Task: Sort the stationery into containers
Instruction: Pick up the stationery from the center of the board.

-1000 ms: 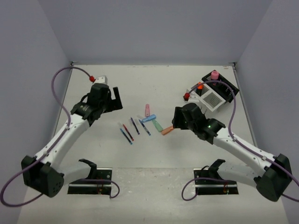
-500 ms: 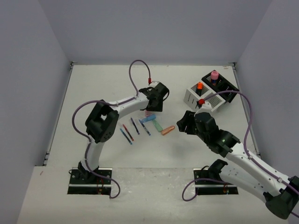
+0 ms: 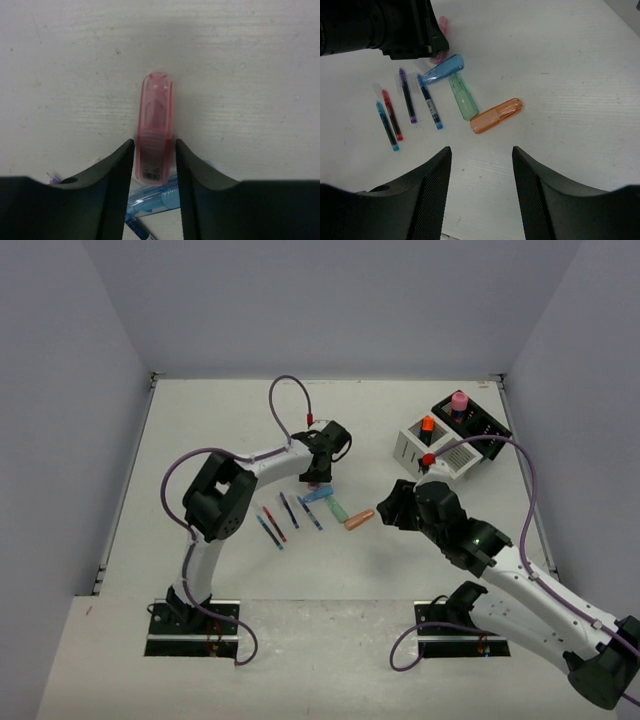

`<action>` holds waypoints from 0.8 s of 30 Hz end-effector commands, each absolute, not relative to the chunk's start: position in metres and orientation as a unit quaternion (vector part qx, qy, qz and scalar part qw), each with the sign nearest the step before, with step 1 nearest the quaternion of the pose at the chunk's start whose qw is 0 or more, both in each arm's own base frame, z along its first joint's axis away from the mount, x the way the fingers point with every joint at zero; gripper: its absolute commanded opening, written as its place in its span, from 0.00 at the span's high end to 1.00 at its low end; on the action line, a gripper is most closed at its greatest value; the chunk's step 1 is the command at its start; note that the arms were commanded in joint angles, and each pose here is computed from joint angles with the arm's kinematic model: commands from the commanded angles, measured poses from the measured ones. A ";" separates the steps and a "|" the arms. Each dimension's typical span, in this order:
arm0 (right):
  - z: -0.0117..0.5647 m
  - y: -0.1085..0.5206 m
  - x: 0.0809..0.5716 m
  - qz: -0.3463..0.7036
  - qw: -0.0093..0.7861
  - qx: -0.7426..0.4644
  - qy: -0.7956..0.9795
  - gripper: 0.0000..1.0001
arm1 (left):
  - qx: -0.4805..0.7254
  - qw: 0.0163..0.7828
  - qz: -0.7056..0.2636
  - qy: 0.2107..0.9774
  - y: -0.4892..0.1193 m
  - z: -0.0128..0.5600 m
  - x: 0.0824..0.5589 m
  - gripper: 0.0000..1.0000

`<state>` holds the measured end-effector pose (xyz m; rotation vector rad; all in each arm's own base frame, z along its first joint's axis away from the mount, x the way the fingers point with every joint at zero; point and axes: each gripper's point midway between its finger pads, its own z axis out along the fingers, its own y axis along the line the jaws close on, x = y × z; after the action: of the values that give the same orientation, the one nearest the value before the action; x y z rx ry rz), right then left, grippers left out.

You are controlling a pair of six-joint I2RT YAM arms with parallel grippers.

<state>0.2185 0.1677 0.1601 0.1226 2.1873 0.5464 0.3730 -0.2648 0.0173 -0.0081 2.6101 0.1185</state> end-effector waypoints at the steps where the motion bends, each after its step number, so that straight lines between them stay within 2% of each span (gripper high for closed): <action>1: 0.169 0.174 0.222 0.233 0.436 0.047 0.868 0.47 | -0.010 0.250 0.021 0.968 -0.263 -0.001 0.377 0.64; 3: 0.172 0.174 0.223 0.235 0.439 0.047 0.866 0.48 | -0.009 0.248 0.017 0.969 -0.263 -0.004 0.377 0.75; 5: 0.174 0.175 0.224 0.236 0.440 0.048 0.865 0.48 | -0.007 0.247 0.012 0.969 -0.264 -0.005 0.377 0.92; 7: 0.177 0.179 0.224 0.248 0.442 0.046 0.861 0.49 | -0.003 0.254 -0.001 0.967 -0.268 0.001 0.381 1.00; 11: 0.187 0.187 0.229 0.265 0.447 0.037 0.854 0.49 | 0.020 0.306 -0.047 0.951 -0.283 0.038 0.394 1.00; 15: 0.212 0.196 0.240 0.320 0.438 0.029 0.839 0.46 | 0.065 0.396 -0.107 0.910 -0.295 0.101 0.395 1.00; 17: 0.235 0.195 0.247 0.353 0.447 0.044 0.821 0.43 | 0.088 0.460 -0.170 0.867 -0.307 0.141 0.397 1.00; 22: 0.286 0.212 0.246 0.414 0.461 0.031 0.785 0.37 | 0.124 0.567 -0.301 0.756 -0.308 0.220 0.355 1.00; 24: 0.304 0.214 0.255 0.416 0.467 0.042 0.779 0.36 | 0.147 0.578 -0.344 0.725 -0.311 0.238 0.334 1.00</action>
<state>0.2480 0.1925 0.2323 0.1361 2.0604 0.8512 0.3436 -0.2809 0.1506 0.2321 2.0831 -0.5395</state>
